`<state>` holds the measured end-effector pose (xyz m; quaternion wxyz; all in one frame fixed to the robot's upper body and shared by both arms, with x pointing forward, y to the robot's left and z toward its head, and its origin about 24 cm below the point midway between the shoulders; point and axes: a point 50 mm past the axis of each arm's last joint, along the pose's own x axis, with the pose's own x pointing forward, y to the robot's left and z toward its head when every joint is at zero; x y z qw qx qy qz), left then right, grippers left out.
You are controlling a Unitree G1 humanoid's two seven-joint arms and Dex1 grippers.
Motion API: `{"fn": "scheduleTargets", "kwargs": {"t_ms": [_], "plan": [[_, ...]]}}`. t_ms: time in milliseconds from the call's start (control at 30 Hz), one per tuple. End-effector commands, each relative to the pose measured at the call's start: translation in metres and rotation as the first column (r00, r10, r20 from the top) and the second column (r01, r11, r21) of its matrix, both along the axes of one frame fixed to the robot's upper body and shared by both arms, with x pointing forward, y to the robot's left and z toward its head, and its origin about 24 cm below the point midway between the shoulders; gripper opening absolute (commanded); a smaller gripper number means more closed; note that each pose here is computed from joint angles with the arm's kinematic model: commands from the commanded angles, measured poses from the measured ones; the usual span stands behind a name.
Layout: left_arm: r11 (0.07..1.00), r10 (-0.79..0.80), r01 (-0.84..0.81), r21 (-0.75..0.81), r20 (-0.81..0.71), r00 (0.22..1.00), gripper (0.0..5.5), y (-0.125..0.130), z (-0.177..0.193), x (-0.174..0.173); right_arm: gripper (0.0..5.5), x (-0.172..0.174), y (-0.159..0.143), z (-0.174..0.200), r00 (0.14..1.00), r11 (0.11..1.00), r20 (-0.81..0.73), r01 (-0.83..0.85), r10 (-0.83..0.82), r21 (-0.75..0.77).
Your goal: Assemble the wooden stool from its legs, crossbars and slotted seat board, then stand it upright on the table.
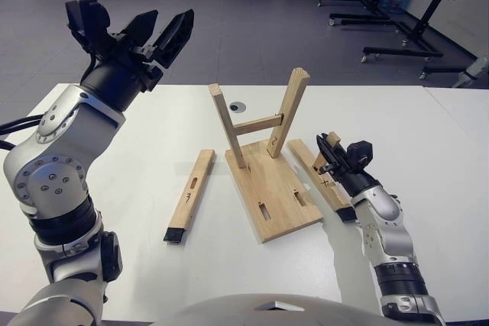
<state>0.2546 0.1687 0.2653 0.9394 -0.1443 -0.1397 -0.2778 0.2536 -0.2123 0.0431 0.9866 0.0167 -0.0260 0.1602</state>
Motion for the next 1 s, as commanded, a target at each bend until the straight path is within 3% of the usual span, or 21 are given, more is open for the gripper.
{"fn": "scheduleTargets", "kwargs": {"t_ms": [33, 333, 367, 700, 933, 1000], "plan": [[1.000, 0.001, -0.001, 0.015, -0.012, 1.000, 4.15, 0.000, -0.003, 0.001, 0.40, -0.028, -0.008, -0.062, 0.952, 0.998, -0.300, 0.051, -0.055, -0.022], [1.000, 0.001, -0.001, 0.015, -0.014, 1.000, 4.15, 0.000, -0.002, 0.002, 0.40, -0.032, -0.006, -0.069, 0.948, 0.998, -0.313, 0.052, -0.056, -0.021], [1.000, 0.001, -0.001, 0.015, -0.014, 1.000, 4.15, 0.000, -0.002, 0.002, 0.77, -0.032, -0.006, -0.070, 0.946, 0.998, -0.318, 0.053, -0.057, -0.020], [1.000, 0.000, 0.000, 0.017, -0.020, 1.000, 4.15, -0.001, -0.004, 0.002, 2.70, -0.026, -0.009, -0.066, 0.939, 0.997, -0.339, 0.066, -0.054, 0.026], [1.000, 0.003, -0.003, 0.017, -0.017, 1.000, 4.15, -0.001, -0.005, 0.001, 3.98, -0.002, -0.010, -0.002, 0.987, 0.999, -0.161, 0.010, -0.004, 0.035], [1.000, 0.005, -0.005, 0.017, -0.016, 1.000, 4.15, -0.001, -0.005, 0.001, 3.98, 0.000, -0.009, 0.020, 0.992, 0.998, -0.121, -0.020, 0.026, 0.052]]}}
